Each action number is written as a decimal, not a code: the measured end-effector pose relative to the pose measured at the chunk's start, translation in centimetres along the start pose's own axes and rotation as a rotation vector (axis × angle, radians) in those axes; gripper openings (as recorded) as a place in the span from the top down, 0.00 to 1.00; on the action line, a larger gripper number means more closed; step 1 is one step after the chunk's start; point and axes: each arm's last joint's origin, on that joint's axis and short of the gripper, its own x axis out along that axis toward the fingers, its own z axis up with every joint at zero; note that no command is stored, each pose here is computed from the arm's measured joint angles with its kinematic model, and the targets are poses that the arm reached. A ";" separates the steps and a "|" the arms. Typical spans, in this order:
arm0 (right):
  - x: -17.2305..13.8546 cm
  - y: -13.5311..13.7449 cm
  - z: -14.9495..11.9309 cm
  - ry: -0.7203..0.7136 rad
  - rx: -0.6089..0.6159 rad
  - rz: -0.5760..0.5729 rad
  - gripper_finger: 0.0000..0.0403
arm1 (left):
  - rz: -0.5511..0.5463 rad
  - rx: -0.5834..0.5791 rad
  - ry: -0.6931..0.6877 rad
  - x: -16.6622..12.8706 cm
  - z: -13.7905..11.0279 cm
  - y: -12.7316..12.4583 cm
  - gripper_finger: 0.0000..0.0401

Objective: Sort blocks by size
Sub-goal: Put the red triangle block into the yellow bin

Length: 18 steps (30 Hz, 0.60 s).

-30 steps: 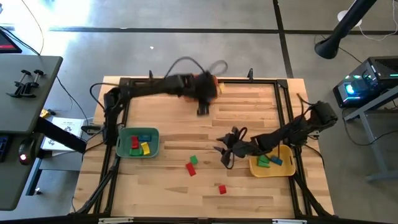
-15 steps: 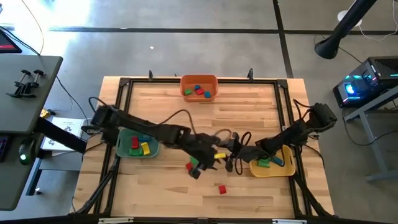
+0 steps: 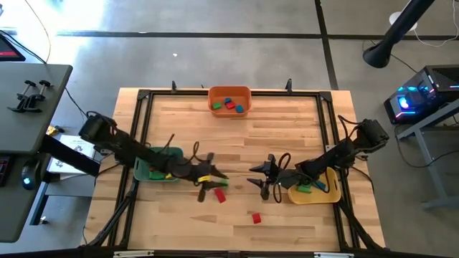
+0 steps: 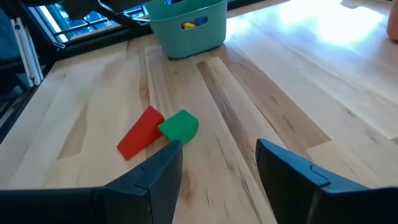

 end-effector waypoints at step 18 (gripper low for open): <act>1.6 -3.0 1.4 -0.018 0.053 -0.061 0.51 | -0.224 0.457 0.495 1.3 -1.6 -0.2 0.56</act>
